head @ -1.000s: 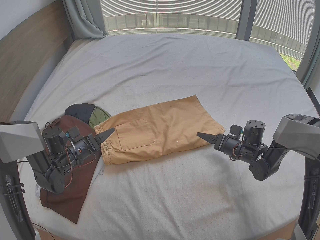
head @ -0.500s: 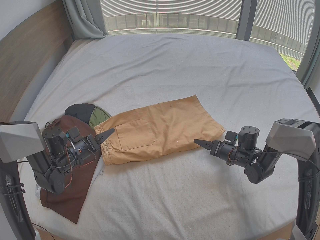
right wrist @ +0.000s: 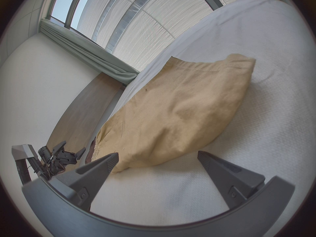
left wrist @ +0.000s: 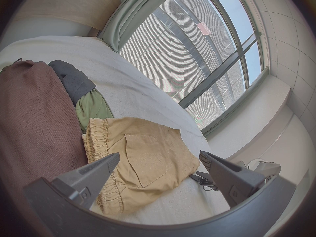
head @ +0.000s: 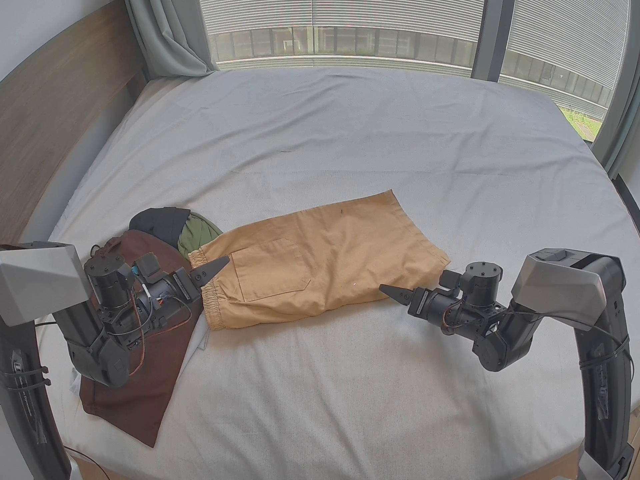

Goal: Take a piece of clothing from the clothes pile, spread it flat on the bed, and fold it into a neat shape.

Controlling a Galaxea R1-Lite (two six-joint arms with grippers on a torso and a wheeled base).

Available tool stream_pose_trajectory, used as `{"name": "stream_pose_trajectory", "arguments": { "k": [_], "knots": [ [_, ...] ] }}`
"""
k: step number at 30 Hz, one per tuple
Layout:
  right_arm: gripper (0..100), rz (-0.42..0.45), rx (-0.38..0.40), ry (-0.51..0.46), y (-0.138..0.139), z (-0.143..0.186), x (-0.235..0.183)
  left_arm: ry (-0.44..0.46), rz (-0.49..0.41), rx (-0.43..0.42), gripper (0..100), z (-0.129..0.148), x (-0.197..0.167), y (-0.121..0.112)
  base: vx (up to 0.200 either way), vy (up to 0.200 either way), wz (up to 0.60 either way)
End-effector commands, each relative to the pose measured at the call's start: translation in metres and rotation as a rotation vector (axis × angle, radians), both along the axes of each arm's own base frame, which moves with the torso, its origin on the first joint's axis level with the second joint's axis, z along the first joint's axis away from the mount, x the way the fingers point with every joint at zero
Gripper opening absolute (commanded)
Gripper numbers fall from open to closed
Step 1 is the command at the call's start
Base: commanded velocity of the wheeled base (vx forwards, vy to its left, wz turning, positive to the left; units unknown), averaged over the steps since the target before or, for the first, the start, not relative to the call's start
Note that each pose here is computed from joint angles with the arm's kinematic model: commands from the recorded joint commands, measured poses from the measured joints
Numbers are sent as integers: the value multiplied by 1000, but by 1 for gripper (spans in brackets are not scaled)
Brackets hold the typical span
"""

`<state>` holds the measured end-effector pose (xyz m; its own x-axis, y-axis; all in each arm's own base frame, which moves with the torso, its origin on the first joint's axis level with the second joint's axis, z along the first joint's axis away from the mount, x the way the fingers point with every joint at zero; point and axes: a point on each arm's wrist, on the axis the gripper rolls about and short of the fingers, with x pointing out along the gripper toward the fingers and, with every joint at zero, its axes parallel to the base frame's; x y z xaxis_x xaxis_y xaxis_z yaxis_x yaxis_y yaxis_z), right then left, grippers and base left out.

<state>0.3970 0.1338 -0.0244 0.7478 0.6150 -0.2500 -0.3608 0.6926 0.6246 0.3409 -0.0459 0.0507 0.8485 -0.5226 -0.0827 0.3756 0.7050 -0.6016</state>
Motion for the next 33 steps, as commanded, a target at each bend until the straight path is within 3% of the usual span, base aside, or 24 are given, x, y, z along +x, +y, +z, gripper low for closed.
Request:
{"name": "stream_pose_trajectory", "arguments": {
  "k": [1,7,29,30,33],
  "knots": [
    [100,12,14,12,10,-15,6,2,0,0,100,-1,0,0,0,0,0],
    [100,28,97,-46,25,-17,9,4,-2,-2,100,-2,0,0,0,0,0],
    [100,30,128,-85,36,-25,15,8,-3,-3,100,-3,1,0,0,0,0],
    [0,29,129,-88,36,-24,16,8,-1,-2,100,-3,1,0,0,0,0],
    [0,29,131,-92,36,-25,16,8,-1,-2,100,-3,1,0,0,0,0]
  ]
}}
